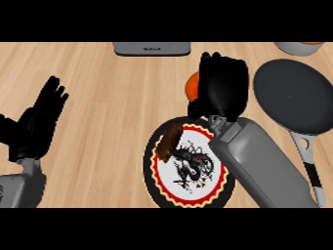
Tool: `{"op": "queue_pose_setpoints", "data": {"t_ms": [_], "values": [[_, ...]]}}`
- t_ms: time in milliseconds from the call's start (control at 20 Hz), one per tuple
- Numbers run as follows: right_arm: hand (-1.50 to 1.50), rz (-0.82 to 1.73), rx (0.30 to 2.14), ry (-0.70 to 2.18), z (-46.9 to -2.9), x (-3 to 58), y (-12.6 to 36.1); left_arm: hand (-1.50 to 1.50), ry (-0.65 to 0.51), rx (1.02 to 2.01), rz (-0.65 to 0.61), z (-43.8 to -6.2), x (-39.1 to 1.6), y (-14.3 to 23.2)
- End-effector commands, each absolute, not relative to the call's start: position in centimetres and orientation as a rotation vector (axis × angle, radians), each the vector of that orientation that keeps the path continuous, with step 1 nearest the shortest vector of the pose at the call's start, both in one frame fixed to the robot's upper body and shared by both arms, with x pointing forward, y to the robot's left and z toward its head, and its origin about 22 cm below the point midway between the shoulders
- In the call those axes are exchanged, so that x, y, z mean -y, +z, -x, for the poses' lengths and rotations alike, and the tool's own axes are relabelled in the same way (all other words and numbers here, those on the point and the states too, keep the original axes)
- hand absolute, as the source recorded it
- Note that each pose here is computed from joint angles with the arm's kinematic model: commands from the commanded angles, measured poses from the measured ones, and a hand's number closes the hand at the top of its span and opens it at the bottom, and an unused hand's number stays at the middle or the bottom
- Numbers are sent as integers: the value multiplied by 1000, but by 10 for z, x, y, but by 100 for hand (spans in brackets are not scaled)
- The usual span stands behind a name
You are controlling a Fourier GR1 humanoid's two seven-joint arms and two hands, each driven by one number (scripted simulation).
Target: Pick the squash from the plate and place it in the pan
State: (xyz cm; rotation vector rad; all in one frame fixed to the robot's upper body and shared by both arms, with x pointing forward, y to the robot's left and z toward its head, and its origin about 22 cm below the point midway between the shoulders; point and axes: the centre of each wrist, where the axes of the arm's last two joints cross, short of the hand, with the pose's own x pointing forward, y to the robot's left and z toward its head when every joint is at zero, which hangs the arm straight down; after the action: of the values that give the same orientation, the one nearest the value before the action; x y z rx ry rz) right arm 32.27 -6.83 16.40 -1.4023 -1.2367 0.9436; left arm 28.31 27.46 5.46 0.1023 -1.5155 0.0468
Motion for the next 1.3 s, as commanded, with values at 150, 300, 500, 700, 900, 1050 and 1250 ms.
{"op": "queue_pose_setpoints", "data": {"t_ms": [150, 300, 500, 700, 900, 1050, 1250], "values": [[150, 1466, 1248, 800, -326, 84, 208, 0, 37, 1520, -104, -287, -276, 53], [150, 1472, 1231, 708, -355, 121, 206, 0, 48, 1528, -85, -272, -261, 52], [150, 1530, 1218, 601, -354, 173, 195, 0, 36, 1519, -94, -273, -272, 49], [150, 1516, 1221, 579, -367, 192, 193, 0, 49, 1528, -97, -278, -279, 57], [150, 1512, 1237, 480, -364, 262, 194, 0, 36, 1523, -111, -280, -273, 71], [150, 1493, 1248, 454, -358, 302, 196, 0, 27, 1525, -95, -273, -263, 76], [150, 1481, 1241, 497, -373, 340, 149, 0, 28, 1526, -103, -281, -268, 68]]}}
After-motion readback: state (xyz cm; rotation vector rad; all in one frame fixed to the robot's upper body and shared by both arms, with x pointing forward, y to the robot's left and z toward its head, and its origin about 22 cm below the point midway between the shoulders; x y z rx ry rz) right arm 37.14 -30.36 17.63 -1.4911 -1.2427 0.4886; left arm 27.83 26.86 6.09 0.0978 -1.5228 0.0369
